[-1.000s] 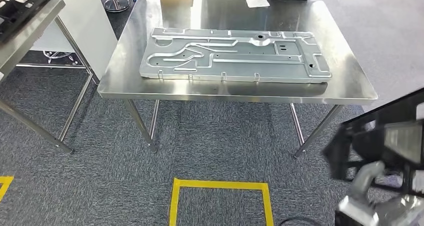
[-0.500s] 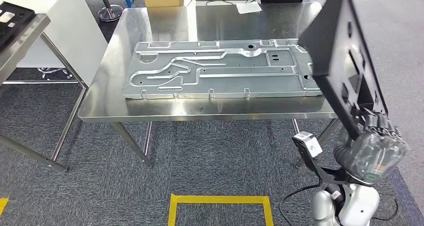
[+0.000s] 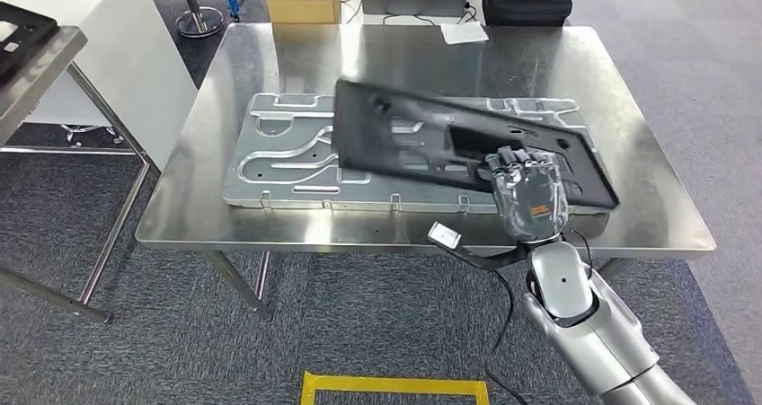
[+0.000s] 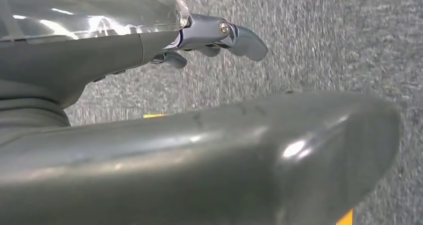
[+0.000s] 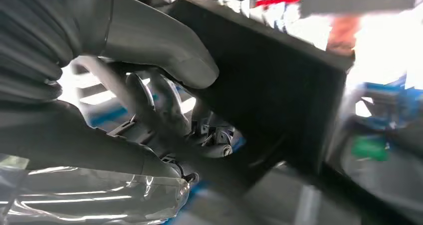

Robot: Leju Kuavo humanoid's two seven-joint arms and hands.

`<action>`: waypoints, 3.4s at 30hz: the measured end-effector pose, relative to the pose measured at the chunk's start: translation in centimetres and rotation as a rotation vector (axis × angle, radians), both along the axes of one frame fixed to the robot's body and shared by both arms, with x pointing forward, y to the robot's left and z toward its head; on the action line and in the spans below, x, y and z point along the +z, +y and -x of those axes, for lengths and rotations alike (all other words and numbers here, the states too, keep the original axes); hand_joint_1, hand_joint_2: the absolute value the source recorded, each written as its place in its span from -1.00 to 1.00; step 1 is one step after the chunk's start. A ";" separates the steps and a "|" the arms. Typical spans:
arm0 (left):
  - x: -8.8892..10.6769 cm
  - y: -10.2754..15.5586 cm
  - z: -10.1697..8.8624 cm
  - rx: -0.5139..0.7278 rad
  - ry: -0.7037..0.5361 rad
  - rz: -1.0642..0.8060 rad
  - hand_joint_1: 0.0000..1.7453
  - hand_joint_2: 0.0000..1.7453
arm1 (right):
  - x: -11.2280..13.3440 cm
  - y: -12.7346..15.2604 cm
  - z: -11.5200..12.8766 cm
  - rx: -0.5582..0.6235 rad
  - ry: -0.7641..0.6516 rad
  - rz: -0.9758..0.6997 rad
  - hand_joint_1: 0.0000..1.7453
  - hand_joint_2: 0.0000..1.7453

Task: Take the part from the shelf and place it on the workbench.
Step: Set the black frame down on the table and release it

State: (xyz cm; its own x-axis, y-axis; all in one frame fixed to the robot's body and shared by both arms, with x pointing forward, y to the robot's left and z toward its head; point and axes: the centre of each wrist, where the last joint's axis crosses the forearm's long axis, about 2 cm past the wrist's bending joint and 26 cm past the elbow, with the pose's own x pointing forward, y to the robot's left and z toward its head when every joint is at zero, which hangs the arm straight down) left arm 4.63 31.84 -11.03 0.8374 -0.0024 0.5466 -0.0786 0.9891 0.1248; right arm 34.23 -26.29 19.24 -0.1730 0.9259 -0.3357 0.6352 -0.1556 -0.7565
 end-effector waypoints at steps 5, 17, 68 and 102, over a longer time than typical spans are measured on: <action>0.0 0.0 0.2 -0.013 0.006 0.000 -1.00 -1.00 | -1.2 -0.1 -1.0 0.061 0.102 0.129 1.00 1.00; 0.0 0.2 0.3 -0.019 0.008 -0.004 -1.00 -1.00 | -2.2 1.4 -2.1 0.079 0.169 0.149 1.00 1.00; 0.0 1.1 0.4 0.027 -0.043 0.028 -1.00 -1.00 | 0.1 8.1 2.8 0.562 0.693 -0.868 -1.00 -1.00; -0.2 0.0 1.7 0.179 -0.050 0.050 -1.00 -1.00 | 3.8 7.2 18.5 0.684 -0.321 -0.989 -1.00 1.00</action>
